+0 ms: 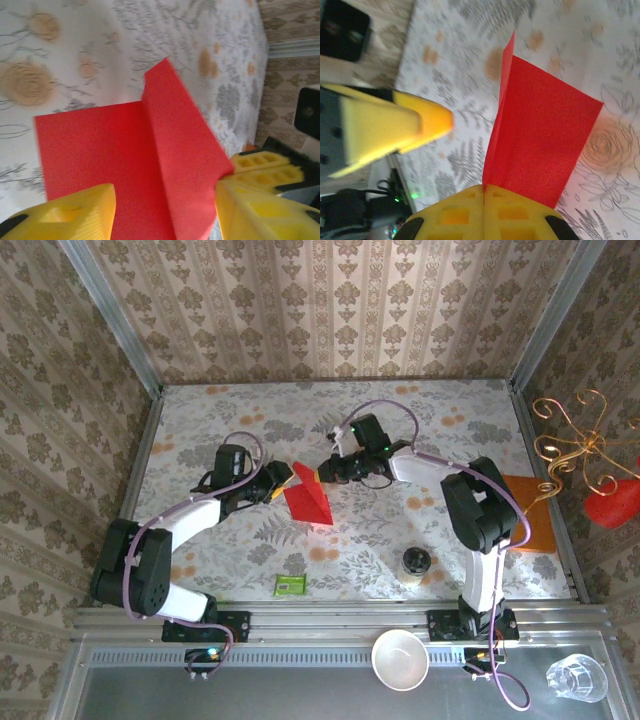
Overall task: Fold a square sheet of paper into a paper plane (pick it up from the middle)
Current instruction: Pick up the paper from the center of the table, then turn over the paper at the center of the table.
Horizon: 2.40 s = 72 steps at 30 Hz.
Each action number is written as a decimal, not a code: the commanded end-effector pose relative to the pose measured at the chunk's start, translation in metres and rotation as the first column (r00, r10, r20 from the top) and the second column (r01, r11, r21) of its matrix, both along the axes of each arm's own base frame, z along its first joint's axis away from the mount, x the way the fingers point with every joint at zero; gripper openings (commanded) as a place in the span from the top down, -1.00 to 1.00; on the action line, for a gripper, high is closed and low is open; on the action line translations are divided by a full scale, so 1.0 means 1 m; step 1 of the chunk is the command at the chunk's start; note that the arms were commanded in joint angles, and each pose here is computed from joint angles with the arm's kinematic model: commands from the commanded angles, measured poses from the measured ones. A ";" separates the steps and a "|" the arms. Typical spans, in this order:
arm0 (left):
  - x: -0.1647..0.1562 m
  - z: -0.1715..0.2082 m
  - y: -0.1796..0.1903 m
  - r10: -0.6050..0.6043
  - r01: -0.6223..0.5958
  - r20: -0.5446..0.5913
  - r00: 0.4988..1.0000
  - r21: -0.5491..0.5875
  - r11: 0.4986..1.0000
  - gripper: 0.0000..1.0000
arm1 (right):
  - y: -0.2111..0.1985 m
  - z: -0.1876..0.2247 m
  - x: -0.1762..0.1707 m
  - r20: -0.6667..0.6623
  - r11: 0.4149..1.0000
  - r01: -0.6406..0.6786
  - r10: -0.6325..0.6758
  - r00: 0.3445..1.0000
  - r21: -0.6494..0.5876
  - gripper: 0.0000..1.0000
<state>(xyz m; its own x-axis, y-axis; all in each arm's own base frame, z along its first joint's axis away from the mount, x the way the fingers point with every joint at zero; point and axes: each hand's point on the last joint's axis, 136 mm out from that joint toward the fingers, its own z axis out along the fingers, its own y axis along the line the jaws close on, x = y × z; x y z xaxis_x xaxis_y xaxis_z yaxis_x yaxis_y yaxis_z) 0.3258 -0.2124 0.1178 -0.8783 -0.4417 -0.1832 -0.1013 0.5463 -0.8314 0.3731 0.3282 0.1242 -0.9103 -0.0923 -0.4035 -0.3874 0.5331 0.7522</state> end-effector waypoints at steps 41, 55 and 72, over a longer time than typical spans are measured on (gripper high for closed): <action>0.010 0.095 -0.067 -0.145 0.248 0.324 0.935 -0.301 0.921 0.44 | -0.022 0.087 0.024 -0.096 0.921 0.190 -0.168 0.981 0.339 0.80; 0.016 0.086 -0.062 -0.149 0.226 0.299 0.943 -0.242 0.944 0.79 | -0.042 0.084 0.025 -0.086 0.928 0.248 -0.234 0.969 0.278 0.24; 0.013 0.047 -0.003 -0.395 0.207 0.081 0.915 0.746 0.633 0.82 | -0.160 0.062 0.023 0.159 0.820 0.554 -0.533 0.831 -0.143 -0.05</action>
<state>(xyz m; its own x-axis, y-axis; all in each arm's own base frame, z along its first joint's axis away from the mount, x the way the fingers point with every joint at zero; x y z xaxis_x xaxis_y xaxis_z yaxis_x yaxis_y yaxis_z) 0.3481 -0.2585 0.1973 -0.8201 -0.0232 -0.5718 0.3106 0.8212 -0.4788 0.4039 0.1927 0.2018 -0.7957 0.3429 -0.4992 -0.1246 0.7140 0.6890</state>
